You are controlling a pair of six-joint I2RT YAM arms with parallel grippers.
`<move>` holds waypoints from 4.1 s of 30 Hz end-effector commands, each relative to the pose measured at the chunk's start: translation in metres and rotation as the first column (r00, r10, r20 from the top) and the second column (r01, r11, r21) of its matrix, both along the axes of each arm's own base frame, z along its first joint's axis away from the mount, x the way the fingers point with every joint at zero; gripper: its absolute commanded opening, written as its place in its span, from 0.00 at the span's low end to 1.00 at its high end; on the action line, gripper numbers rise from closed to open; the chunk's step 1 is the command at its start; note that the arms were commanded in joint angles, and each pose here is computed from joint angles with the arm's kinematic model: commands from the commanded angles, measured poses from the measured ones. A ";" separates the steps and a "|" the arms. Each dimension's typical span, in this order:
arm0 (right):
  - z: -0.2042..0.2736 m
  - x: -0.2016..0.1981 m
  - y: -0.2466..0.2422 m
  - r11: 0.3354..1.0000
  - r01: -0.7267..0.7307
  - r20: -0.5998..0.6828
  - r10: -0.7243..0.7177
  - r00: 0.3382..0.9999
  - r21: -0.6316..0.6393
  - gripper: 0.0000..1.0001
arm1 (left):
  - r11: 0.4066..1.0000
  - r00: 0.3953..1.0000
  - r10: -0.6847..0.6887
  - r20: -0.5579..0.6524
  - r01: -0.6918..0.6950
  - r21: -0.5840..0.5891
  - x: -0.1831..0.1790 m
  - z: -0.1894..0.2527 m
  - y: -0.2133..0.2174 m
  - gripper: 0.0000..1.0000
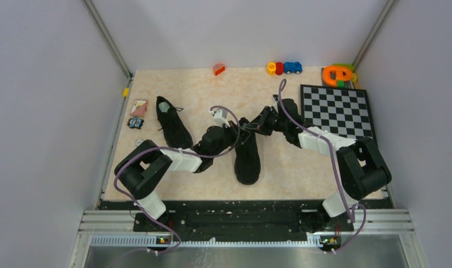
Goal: Tie the shoes
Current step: Wrap the shoelace around the shoelace, then cross the shoelace with the shoelace.
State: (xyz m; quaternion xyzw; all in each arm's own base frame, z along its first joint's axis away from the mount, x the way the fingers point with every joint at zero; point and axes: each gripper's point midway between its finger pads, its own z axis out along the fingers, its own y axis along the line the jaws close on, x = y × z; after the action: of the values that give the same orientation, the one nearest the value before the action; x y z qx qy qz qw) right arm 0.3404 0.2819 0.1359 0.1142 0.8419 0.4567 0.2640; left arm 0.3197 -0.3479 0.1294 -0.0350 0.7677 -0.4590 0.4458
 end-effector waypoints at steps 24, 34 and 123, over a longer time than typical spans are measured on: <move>0.032 -0.003 0.001 0.994 -0.081 0.040 0.084 0.996 -0.080 0.31 | 0.999 0.999 -0.043 -0.030 0.043 0.018 -0.010 -0.010 0.000 0.00; 0.040 -0.002 -0.007 0.991 -0.113 0.036 0.116 0.993 -0.068 0.36 | 0.999 0.999 -0.045 -0.028 0.046 0.017 -0.010 -0.009 0.001 0.00; 0.016 0.005 -0.021 0.976 -0.212 0.107 0.206 0.973 0.054 0.36 | 0.998 0.998 -0.051 -0.045 0.053 0.043 -0.007 -0.005 0.004 0.00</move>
State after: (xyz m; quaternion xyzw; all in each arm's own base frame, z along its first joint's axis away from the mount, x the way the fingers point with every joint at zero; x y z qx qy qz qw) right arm 0.3339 0.2460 0.1283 0.0294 0.8405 0.4886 0.2324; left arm 0.3195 -0.3392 0.1223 -0.0324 0.7819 -0.4503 0.4299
